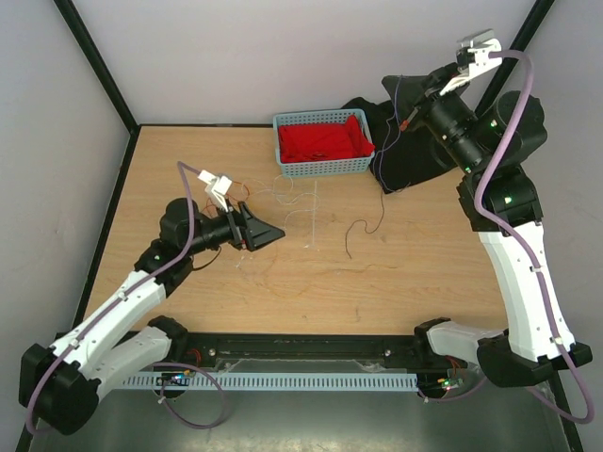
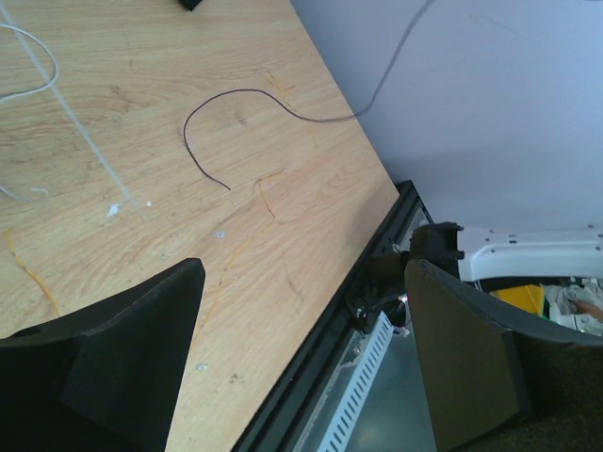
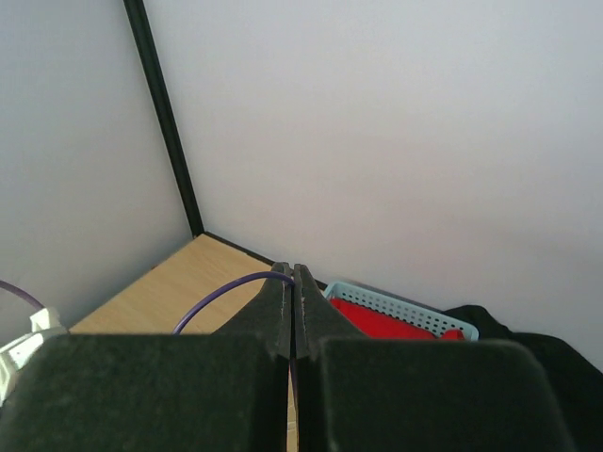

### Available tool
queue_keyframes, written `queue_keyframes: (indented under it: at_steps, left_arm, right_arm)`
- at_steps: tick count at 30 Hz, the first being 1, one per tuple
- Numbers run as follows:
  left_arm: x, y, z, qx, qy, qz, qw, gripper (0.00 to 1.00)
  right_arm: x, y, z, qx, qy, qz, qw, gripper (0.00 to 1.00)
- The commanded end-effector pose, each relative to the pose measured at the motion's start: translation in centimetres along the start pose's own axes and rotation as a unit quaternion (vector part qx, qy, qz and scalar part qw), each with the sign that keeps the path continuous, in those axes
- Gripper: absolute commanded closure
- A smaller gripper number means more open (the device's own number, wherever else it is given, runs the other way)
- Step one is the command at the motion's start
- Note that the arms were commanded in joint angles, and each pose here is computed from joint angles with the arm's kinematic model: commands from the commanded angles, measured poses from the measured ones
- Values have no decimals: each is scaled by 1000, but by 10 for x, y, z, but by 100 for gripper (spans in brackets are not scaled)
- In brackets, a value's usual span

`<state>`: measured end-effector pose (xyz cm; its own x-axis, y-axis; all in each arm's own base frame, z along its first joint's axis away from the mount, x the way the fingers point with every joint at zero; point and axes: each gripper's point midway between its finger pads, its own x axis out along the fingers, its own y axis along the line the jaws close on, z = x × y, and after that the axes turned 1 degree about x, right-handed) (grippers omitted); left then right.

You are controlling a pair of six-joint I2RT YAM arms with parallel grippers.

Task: Zip-tie the wires
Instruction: Straighten the cable at the center of the board.

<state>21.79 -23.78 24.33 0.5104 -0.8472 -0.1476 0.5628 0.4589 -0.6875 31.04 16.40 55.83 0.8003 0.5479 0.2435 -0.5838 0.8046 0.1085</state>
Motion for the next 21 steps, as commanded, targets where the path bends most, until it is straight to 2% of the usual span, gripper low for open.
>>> queue_keyframes:
  at_steps: [1, 5, 8, 11, 21]
  left_arm:
    - [13, 4, 8, 7, -11, -2, 1000, 12]
    - [30, 8, 3, 48, 22, -8, 999, 12]
    - [45, 14, 1, 118, 33, -4, 992, 12]
    - [64, 23, -6, 183, 52, 5, 982, 12]
    - [123, 47, -49, 303, 136, -2, 943, 13]
  right_arm:
    - [-2, 7, 25, 0, -39, 13, 999, 100]
    - [-4, 2, 20, -6, -36, 0, 999, 100]
    - [-7, 3, 21, -7, -37, 0, 999, 100]
    - [-9, 6, 27, -8, -43, 4, 999, 100]
    - [-18, 9, 37, -12, -55, 4, 998, 100]
